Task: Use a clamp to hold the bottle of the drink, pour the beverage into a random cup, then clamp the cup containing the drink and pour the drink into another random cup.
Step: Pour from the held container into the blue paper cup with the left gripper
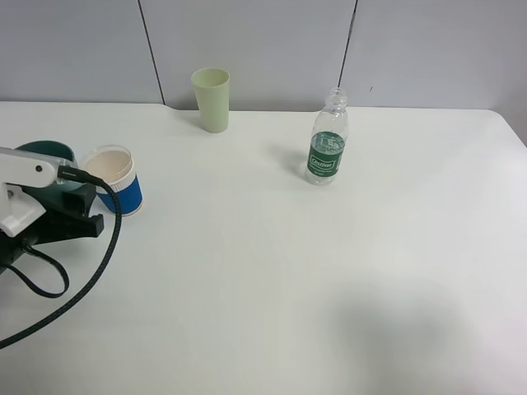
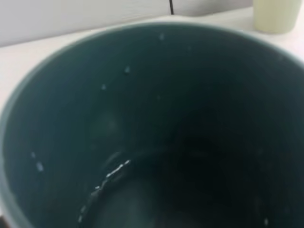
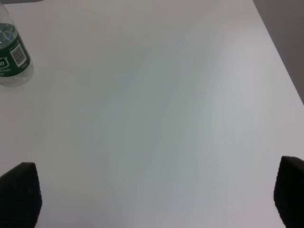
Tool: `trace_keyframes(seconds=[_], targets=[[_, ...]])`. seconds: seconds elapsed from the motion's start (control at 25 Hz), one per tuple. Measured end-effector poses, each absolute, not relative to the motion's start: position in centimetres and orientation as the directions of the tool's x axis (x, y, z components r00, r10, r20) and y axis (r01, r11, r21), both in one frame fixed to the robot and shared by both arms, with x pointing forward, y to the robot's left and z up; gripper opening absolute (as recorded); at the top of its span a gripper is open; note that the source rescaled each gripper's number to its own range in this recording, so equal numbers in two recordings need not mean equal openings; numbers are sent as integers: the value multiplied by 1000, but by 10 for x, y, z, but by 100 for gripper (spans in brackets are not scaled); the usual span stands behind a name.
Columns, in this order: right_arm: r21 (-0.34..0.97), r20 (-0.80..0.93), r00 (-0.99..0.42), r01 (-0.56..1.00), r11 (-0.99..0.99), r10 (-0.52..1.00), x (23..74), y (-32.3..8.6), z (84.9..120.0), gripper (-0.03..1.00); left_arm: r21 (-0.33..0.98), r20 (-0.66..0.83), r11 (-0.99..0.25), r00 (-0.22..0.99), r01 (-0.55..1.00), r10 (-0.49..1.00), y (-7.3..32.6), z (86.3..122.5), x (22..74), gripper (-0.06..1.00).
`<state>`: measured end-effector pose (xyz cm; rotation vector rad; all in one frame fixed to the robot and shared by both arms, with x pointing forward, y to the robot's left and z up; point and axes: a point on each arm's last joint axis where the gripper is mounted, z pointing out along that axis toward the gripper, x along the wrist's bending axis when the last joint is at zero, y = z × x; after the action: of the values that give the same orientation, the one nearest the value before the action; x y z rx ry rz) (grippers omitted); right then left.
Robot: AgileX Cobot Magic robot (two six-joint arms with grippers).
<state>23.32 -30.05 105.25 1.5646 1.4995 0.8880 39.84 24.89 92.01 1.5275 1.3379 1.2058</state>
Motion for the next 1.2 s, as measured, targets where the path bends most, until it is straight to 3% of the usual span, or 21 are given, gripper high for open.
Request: trace_keyframes(seconds=[0.44, 0.64, 0.96, 1.2], targets=[[891, -29, 60, 454, -1, 998, 233, -300, 1053, 100, 923, 306, -273, -87, 271, 948, 248, 931, 416, 2], [891, -29, 60, 454, -1, 998, 233, -300, 1053, 100, 916, 308, -249, -153, 314, 939, 260, 934, 429, 2], [891, -29, 60, 454, -1, 998, 233, -300, 1053, 100, 915, 276, -216, -137, 340, 951, 264, 943, 458, 2], [891, -29, 60, 454, -1, 998, 233, -300, 1053, 100, 872, 399, -350, -85, 343, 913, 266, 948, 467, 2]])
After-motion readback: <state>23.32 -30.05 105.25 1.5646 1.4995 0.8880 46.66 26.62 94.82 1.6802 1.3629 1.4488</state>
